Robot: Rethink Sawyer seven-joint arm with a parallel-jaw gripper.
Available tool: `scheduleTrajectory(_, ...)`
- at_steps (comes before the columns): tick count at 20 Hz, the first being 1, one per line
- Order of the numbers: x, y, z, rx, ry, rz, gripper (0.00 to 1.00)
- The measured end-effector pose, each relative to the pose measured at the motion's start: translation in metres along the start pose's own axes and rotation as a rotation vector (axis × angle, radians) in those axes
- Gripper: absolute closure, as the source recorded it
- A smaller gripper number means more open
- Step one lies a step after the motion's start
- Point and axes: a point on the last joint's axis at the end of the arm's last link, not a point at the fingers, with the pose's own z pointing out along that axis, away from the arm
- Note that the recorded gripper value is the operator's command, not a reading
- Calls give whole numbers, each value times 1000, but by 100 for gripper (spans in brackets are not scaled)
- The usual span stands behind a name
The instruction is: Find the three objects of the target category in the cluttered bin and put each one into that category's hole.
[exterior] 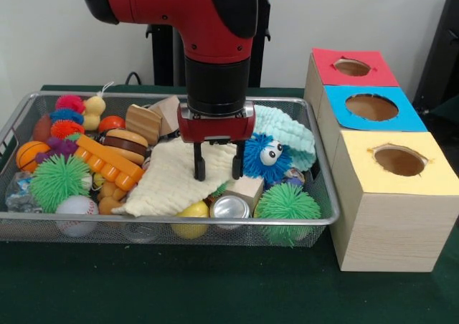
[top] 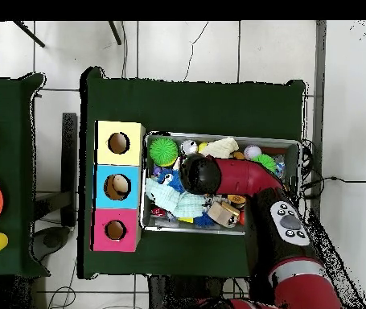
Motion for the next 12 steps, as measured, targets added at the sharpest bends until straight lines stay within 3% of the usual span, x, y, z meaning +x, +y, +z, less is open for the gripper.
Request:
scheduleTrajectory(1, 0, -1, 0, 0, -1, 1, 0)
scheduleTrajectory(2, 0, -2, 0, 0, -2, 3, 100)
scheduleTrajectory(12, -3, -6, 1, 7, -39, 8, 100)
